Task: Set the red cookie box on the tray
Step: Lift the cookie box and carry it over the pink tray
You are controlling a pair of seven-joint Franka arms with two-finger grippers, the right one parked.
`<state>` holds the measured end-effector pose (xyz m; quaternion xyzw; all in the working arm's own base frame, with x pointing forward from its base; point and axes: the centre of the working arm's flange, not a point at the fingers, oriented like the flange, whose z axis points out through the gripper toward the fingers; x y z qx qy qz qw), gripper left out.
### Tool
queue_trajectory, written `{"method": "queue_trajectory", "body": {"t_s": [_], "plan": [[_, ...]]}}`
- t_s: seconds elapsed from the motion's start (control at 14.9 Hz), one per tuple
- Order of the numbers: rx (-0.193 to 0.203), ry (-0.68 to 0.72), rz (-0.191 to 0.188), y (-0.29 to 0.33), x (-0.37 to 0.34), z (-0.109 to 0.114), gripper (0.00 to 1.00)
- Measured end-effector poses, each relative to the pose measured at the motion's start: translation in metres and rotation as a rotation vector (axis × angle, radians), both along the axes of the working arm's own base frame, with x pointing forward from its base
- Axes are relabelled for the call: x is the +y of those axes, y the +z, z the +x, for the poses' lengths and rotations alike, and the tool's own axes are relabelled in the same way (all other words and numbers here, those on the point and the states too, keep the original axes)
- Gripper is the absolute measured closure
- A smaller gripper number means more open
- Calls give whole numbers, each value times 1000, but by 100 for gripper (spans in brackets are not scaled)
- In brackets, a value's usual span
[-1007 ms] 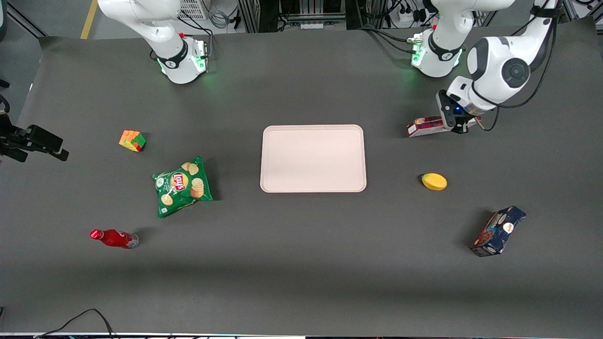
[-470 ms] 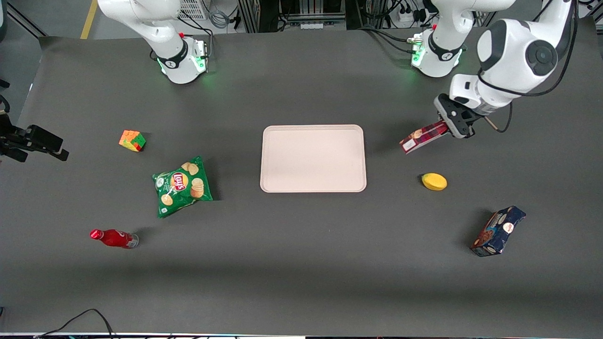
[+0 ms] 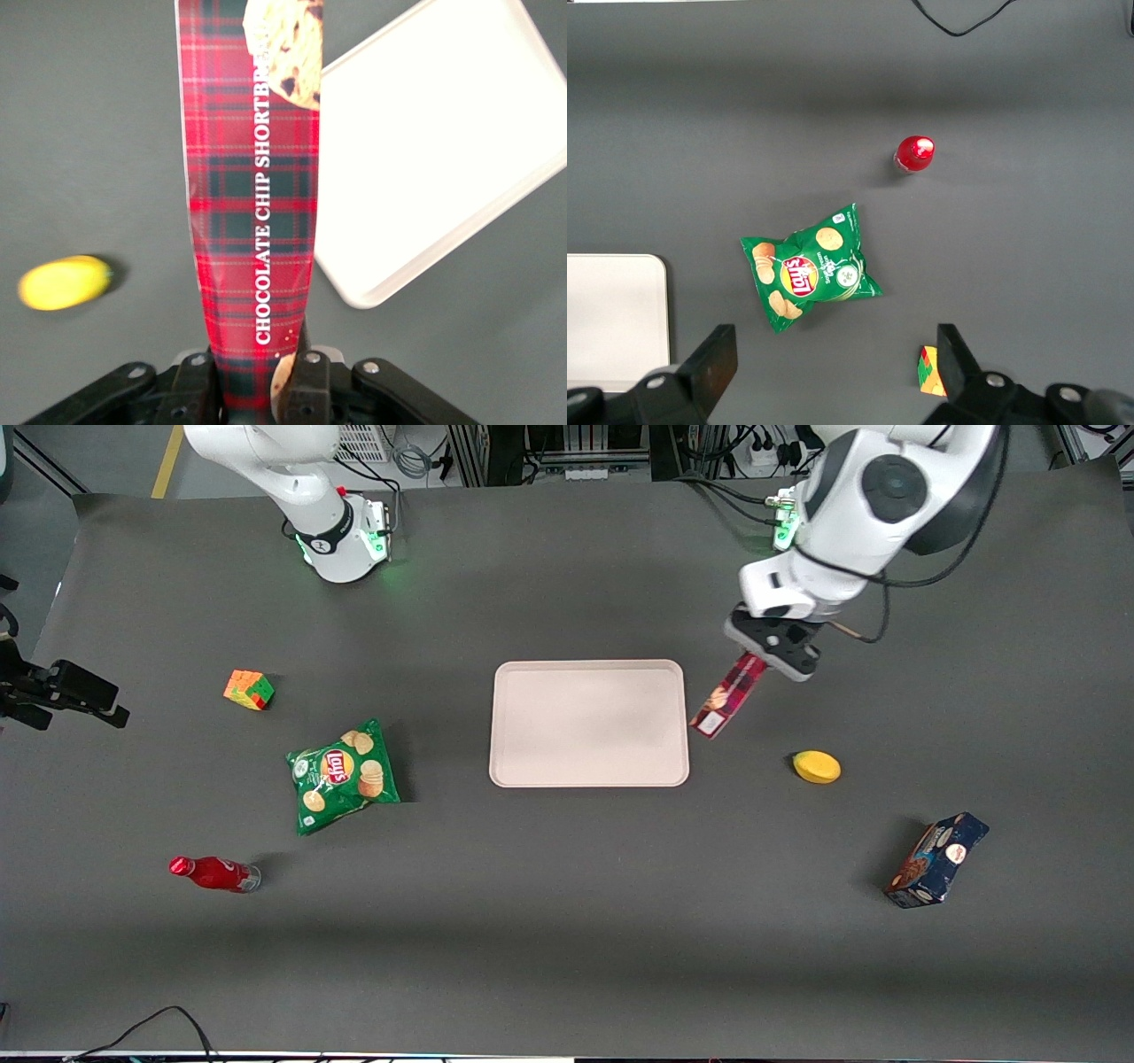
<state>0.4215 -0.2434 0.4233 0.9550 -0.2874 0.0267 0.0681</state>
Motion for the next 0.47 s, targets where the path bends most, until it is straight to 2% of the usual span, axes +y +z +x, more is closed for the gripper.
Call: {"method": "queue_trajectory", "body": {"t_s": [0.27,0.47], "plan": [[49,212,-26,-41,-47,2,72],[73,340,-23,-88,-73,1,72]]}}
